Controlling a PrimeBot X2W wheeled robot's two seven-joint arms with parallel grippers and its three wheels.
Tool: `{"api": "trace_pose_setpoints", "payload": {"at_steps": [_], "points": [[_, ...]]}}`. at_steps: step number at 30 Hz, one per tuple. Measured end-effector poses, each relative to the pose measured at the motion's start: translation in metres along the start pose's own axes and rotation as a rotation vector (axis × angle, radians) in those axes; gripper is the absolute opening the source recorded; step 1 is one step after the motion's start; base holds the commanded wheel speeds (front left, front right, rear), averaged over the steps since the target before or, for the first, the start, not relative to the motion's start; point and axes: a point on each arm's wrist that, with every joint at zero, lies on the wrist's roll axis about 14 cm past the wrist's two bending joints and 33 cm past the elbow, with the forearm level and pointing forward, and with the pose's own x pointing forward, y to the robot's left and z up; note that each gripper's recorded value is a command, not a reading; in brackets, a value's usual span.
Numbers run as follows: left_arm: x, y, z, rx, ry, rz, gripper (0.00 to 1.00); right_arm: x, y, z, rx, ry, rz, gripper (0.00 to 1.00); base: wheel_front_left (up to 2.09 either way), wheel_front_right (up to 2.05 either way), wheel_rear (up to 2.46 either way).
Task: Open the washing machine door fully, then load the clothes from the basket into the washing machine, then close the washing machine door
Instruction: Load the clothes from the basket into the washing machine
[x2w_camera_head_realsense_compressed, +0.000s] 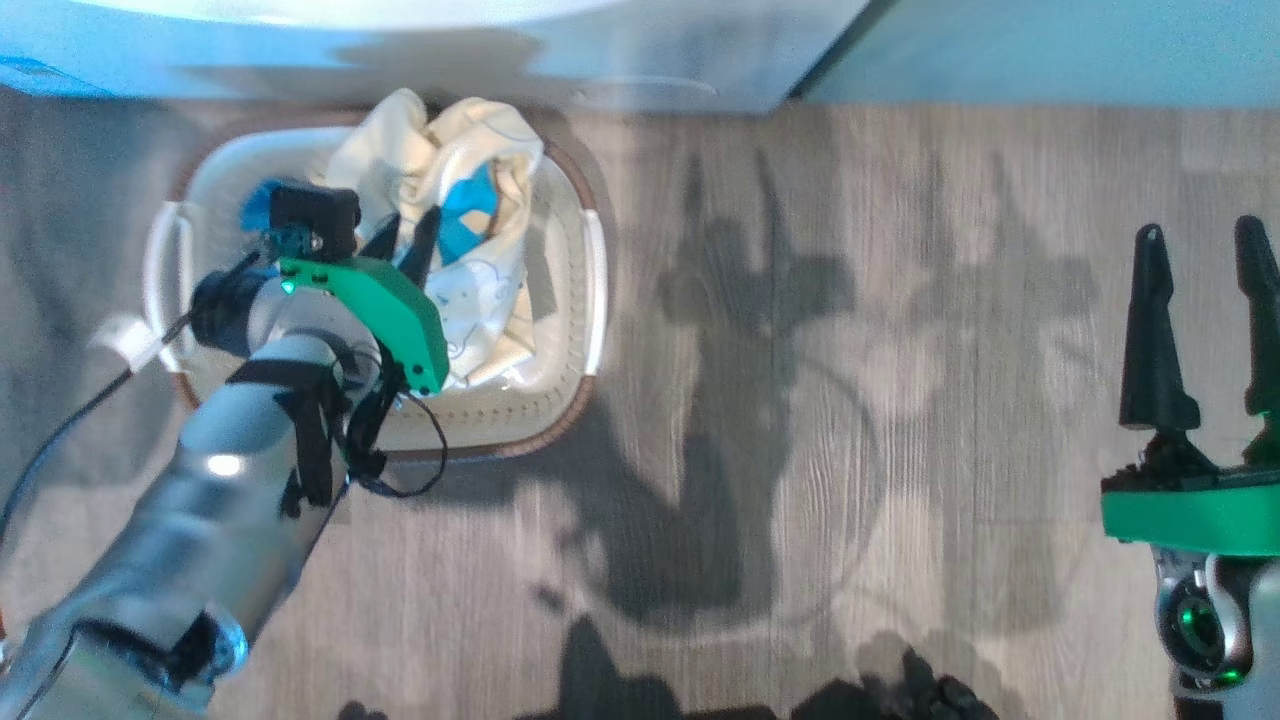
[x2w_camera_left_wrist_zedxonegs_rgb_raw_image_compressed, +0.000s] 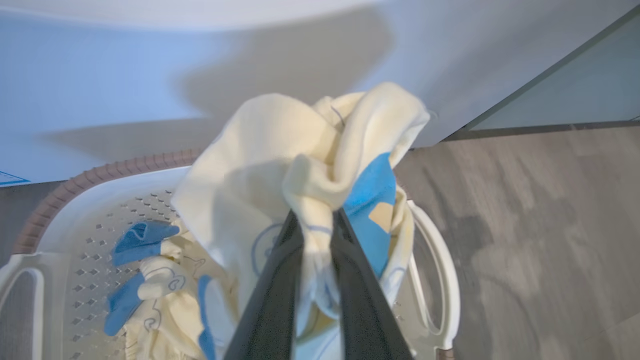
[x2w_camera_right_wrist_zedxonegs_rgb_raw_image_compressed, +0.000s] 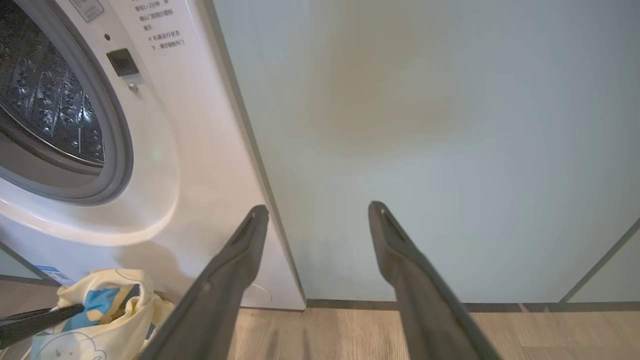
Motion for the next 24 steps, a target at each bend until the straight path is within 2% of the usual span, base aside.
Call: {"api": "trace_pose_setpoints", "payload": {"at_steps": [16, 24], "points": [[-0.133, 0.007, 0.116, 0.096, -0.454, 0.183, 0.0, -0.038, 0.022, 0.029, 0.004, -0.035, 0.054, 1.0, 0.0, 0.0, 0.0], [-0.204, 0.006, 0.136, 0.133, -0.595, 0.276, 0.0, -0.06, 0.03, 0.045, 0.015, -0.068, 0.074, 1.0, 0.0, 0.0, 0.0]]}}
